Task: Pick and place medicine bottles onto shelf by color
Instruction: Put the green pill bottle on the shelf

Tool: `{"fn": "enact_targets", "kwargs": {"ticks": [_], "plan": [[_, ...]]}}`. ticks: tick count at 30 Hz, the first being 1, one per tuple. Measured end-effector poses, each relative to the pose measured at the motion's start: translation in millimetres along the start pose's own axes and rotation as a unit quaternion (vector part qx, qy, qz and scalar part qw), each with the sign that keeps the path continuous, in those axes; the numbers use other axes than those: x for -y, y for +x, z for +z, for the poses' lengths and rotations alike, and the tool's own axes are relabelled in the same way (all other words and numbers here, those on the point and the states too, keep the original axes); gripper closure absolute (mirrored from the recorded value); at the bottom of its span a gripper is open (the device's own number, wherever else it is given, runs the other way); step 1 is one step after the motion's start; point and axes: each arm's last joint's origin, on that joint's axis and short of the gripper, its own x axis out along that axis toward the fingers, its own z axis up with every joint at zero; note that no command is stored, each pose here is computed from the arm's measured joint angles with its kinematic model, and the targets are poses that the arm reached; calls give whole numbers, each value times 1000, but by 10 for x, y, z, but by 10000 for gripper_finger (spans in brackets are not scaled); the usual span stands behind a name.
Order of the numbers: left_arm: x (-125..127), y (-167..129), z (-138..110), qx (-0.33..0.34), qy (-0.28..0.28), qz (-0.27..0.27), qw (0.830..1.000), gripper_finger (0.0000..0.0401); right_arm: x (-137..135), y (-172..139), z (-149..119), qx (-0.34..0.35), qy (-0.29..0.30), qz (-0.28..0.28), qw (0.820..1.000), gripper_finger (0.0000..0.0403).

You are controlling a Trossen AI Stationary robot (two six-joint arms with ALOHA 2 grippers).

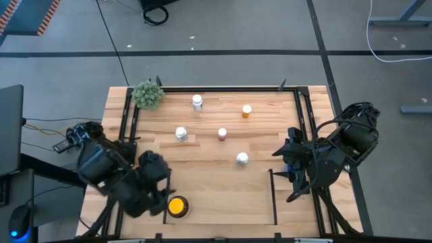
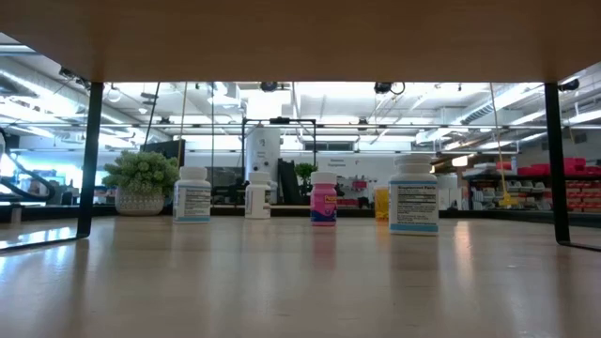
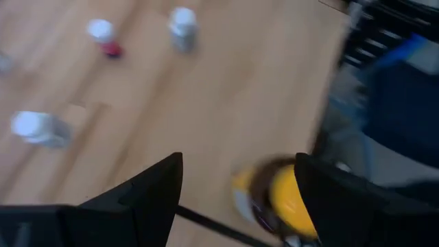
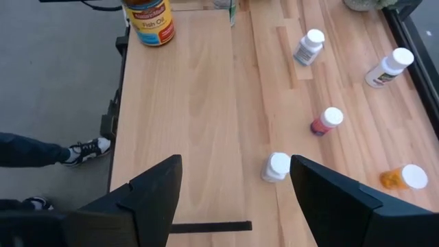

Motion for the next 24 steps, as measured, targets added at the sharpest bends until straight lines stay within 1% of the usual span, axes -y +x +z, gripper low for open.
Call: {"fn": "enact_targets", "kwargs": {"ticks": [4,7,9,11,13,16,20,22,24], "plan": [[-163,225,190,10,-21,54,998,115,4,0,3,4,14,-5,1000,125],[-332,425,348,2,-31,96,995,115,4,0,3,5,24,-6,1000,125],[-466,564,450,-25,-40,112,993,115,4,0,3,5,30,-6,1000,125],[-601,688,527,-67,-42,111,991,115,3,0,3,5,40,-6,999,125],[-738,740,540,-100,-33,109,989,115,3,0,3,5,50,-5,999,125],[-940,683,441,-134,-17,96,986,117,2,0,2,4,62,-4,998,125],[-1191,471,150,-169,-15,66,983,129,1,-1,1,4,72,-4,997,125],[-1279,334,-7,-177,-17,43,983,136,3,-1,3,7,70,-7,997,125],[-1325,220,-143,-182,-6,15,983,143,9,0,7,13,70,-15,997,125]]}}
